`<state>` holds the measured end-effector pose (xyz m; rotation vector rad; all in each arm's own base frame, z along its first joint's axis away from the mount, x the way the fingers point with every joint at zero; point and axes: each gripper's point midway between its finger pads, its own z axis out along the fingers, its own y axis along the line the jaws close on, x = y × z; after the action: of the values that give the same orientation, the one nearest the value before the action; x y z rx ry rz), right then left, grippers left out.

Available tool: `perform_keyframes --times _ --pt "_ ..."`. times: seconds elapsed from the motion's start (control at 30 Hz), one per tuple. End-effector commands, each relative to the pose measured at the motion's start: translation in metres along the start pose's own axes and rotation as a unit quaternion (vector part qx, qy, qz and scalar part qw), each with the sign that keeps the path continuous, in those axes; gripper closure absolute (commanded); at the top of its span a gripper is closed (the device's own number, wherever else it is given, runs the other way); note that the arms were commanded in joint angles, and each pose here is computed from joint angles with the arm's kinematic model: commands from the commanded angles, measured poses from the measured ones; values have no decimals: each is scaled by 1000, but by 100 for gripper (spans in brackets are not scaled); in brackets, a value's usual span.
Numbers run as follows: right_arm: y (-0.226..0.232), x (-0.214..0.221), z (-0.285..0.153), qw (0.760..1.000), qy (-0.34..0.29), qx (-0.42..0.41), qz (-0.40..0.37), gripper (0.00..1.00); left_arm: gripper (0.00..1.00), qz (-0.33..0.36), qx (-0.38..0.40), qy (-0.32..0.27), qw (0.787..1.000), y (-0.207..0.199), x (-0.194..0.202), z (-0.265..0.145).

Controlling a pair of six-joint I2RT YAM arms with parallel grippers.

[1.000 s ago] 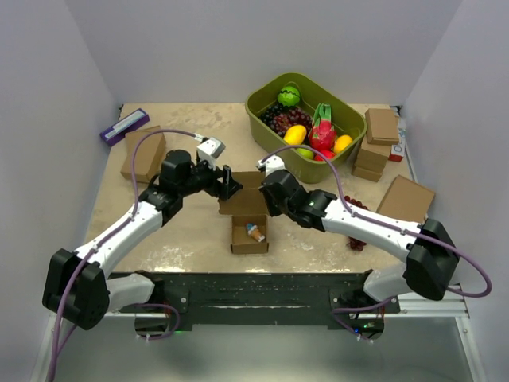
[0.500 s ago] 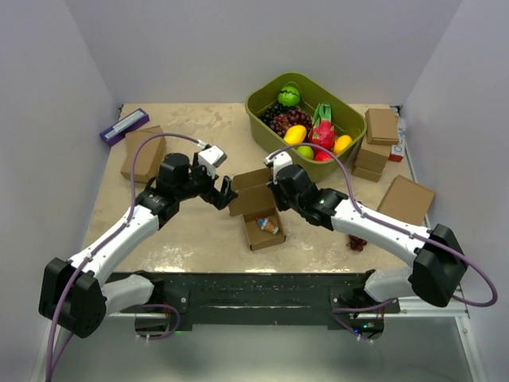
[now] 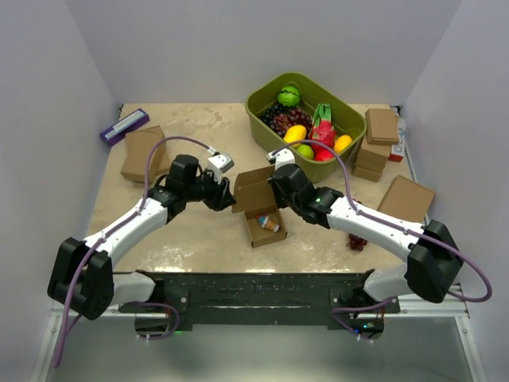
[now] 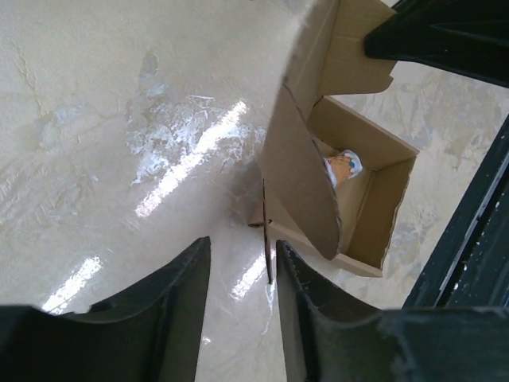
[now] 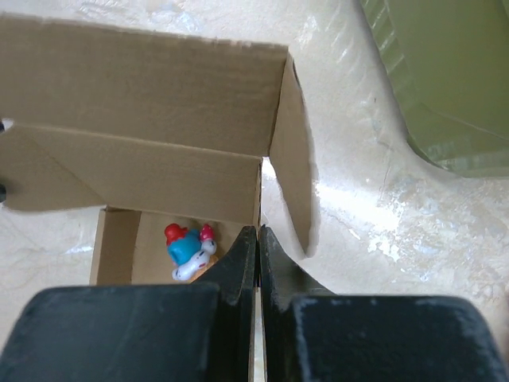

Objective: Fold the paper box

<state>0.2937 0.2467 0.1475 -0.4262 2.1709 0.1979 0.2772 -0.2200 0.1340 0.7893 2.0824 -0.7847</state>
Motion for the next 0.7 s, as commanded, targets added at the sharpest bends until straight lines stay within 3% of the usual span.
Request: perform_keyframes --times 0.0,0.2,0.43,0.67 --pt "5 -34 2 998 -45 7 42 100 71 18 24 -26 999 -13 -22 -1" --pt "6 -39 5 995 -63 15 81 100 100 -17 6 -50 999 -8 -35 4" --pt "11 -56 5 981 -118 63 139 100 100 -58 -85 -123 987 19 -76 4" --pt "12 -52 21 970 -132 101 176 100 100 -64 -154 -150 975 41 -92 15"
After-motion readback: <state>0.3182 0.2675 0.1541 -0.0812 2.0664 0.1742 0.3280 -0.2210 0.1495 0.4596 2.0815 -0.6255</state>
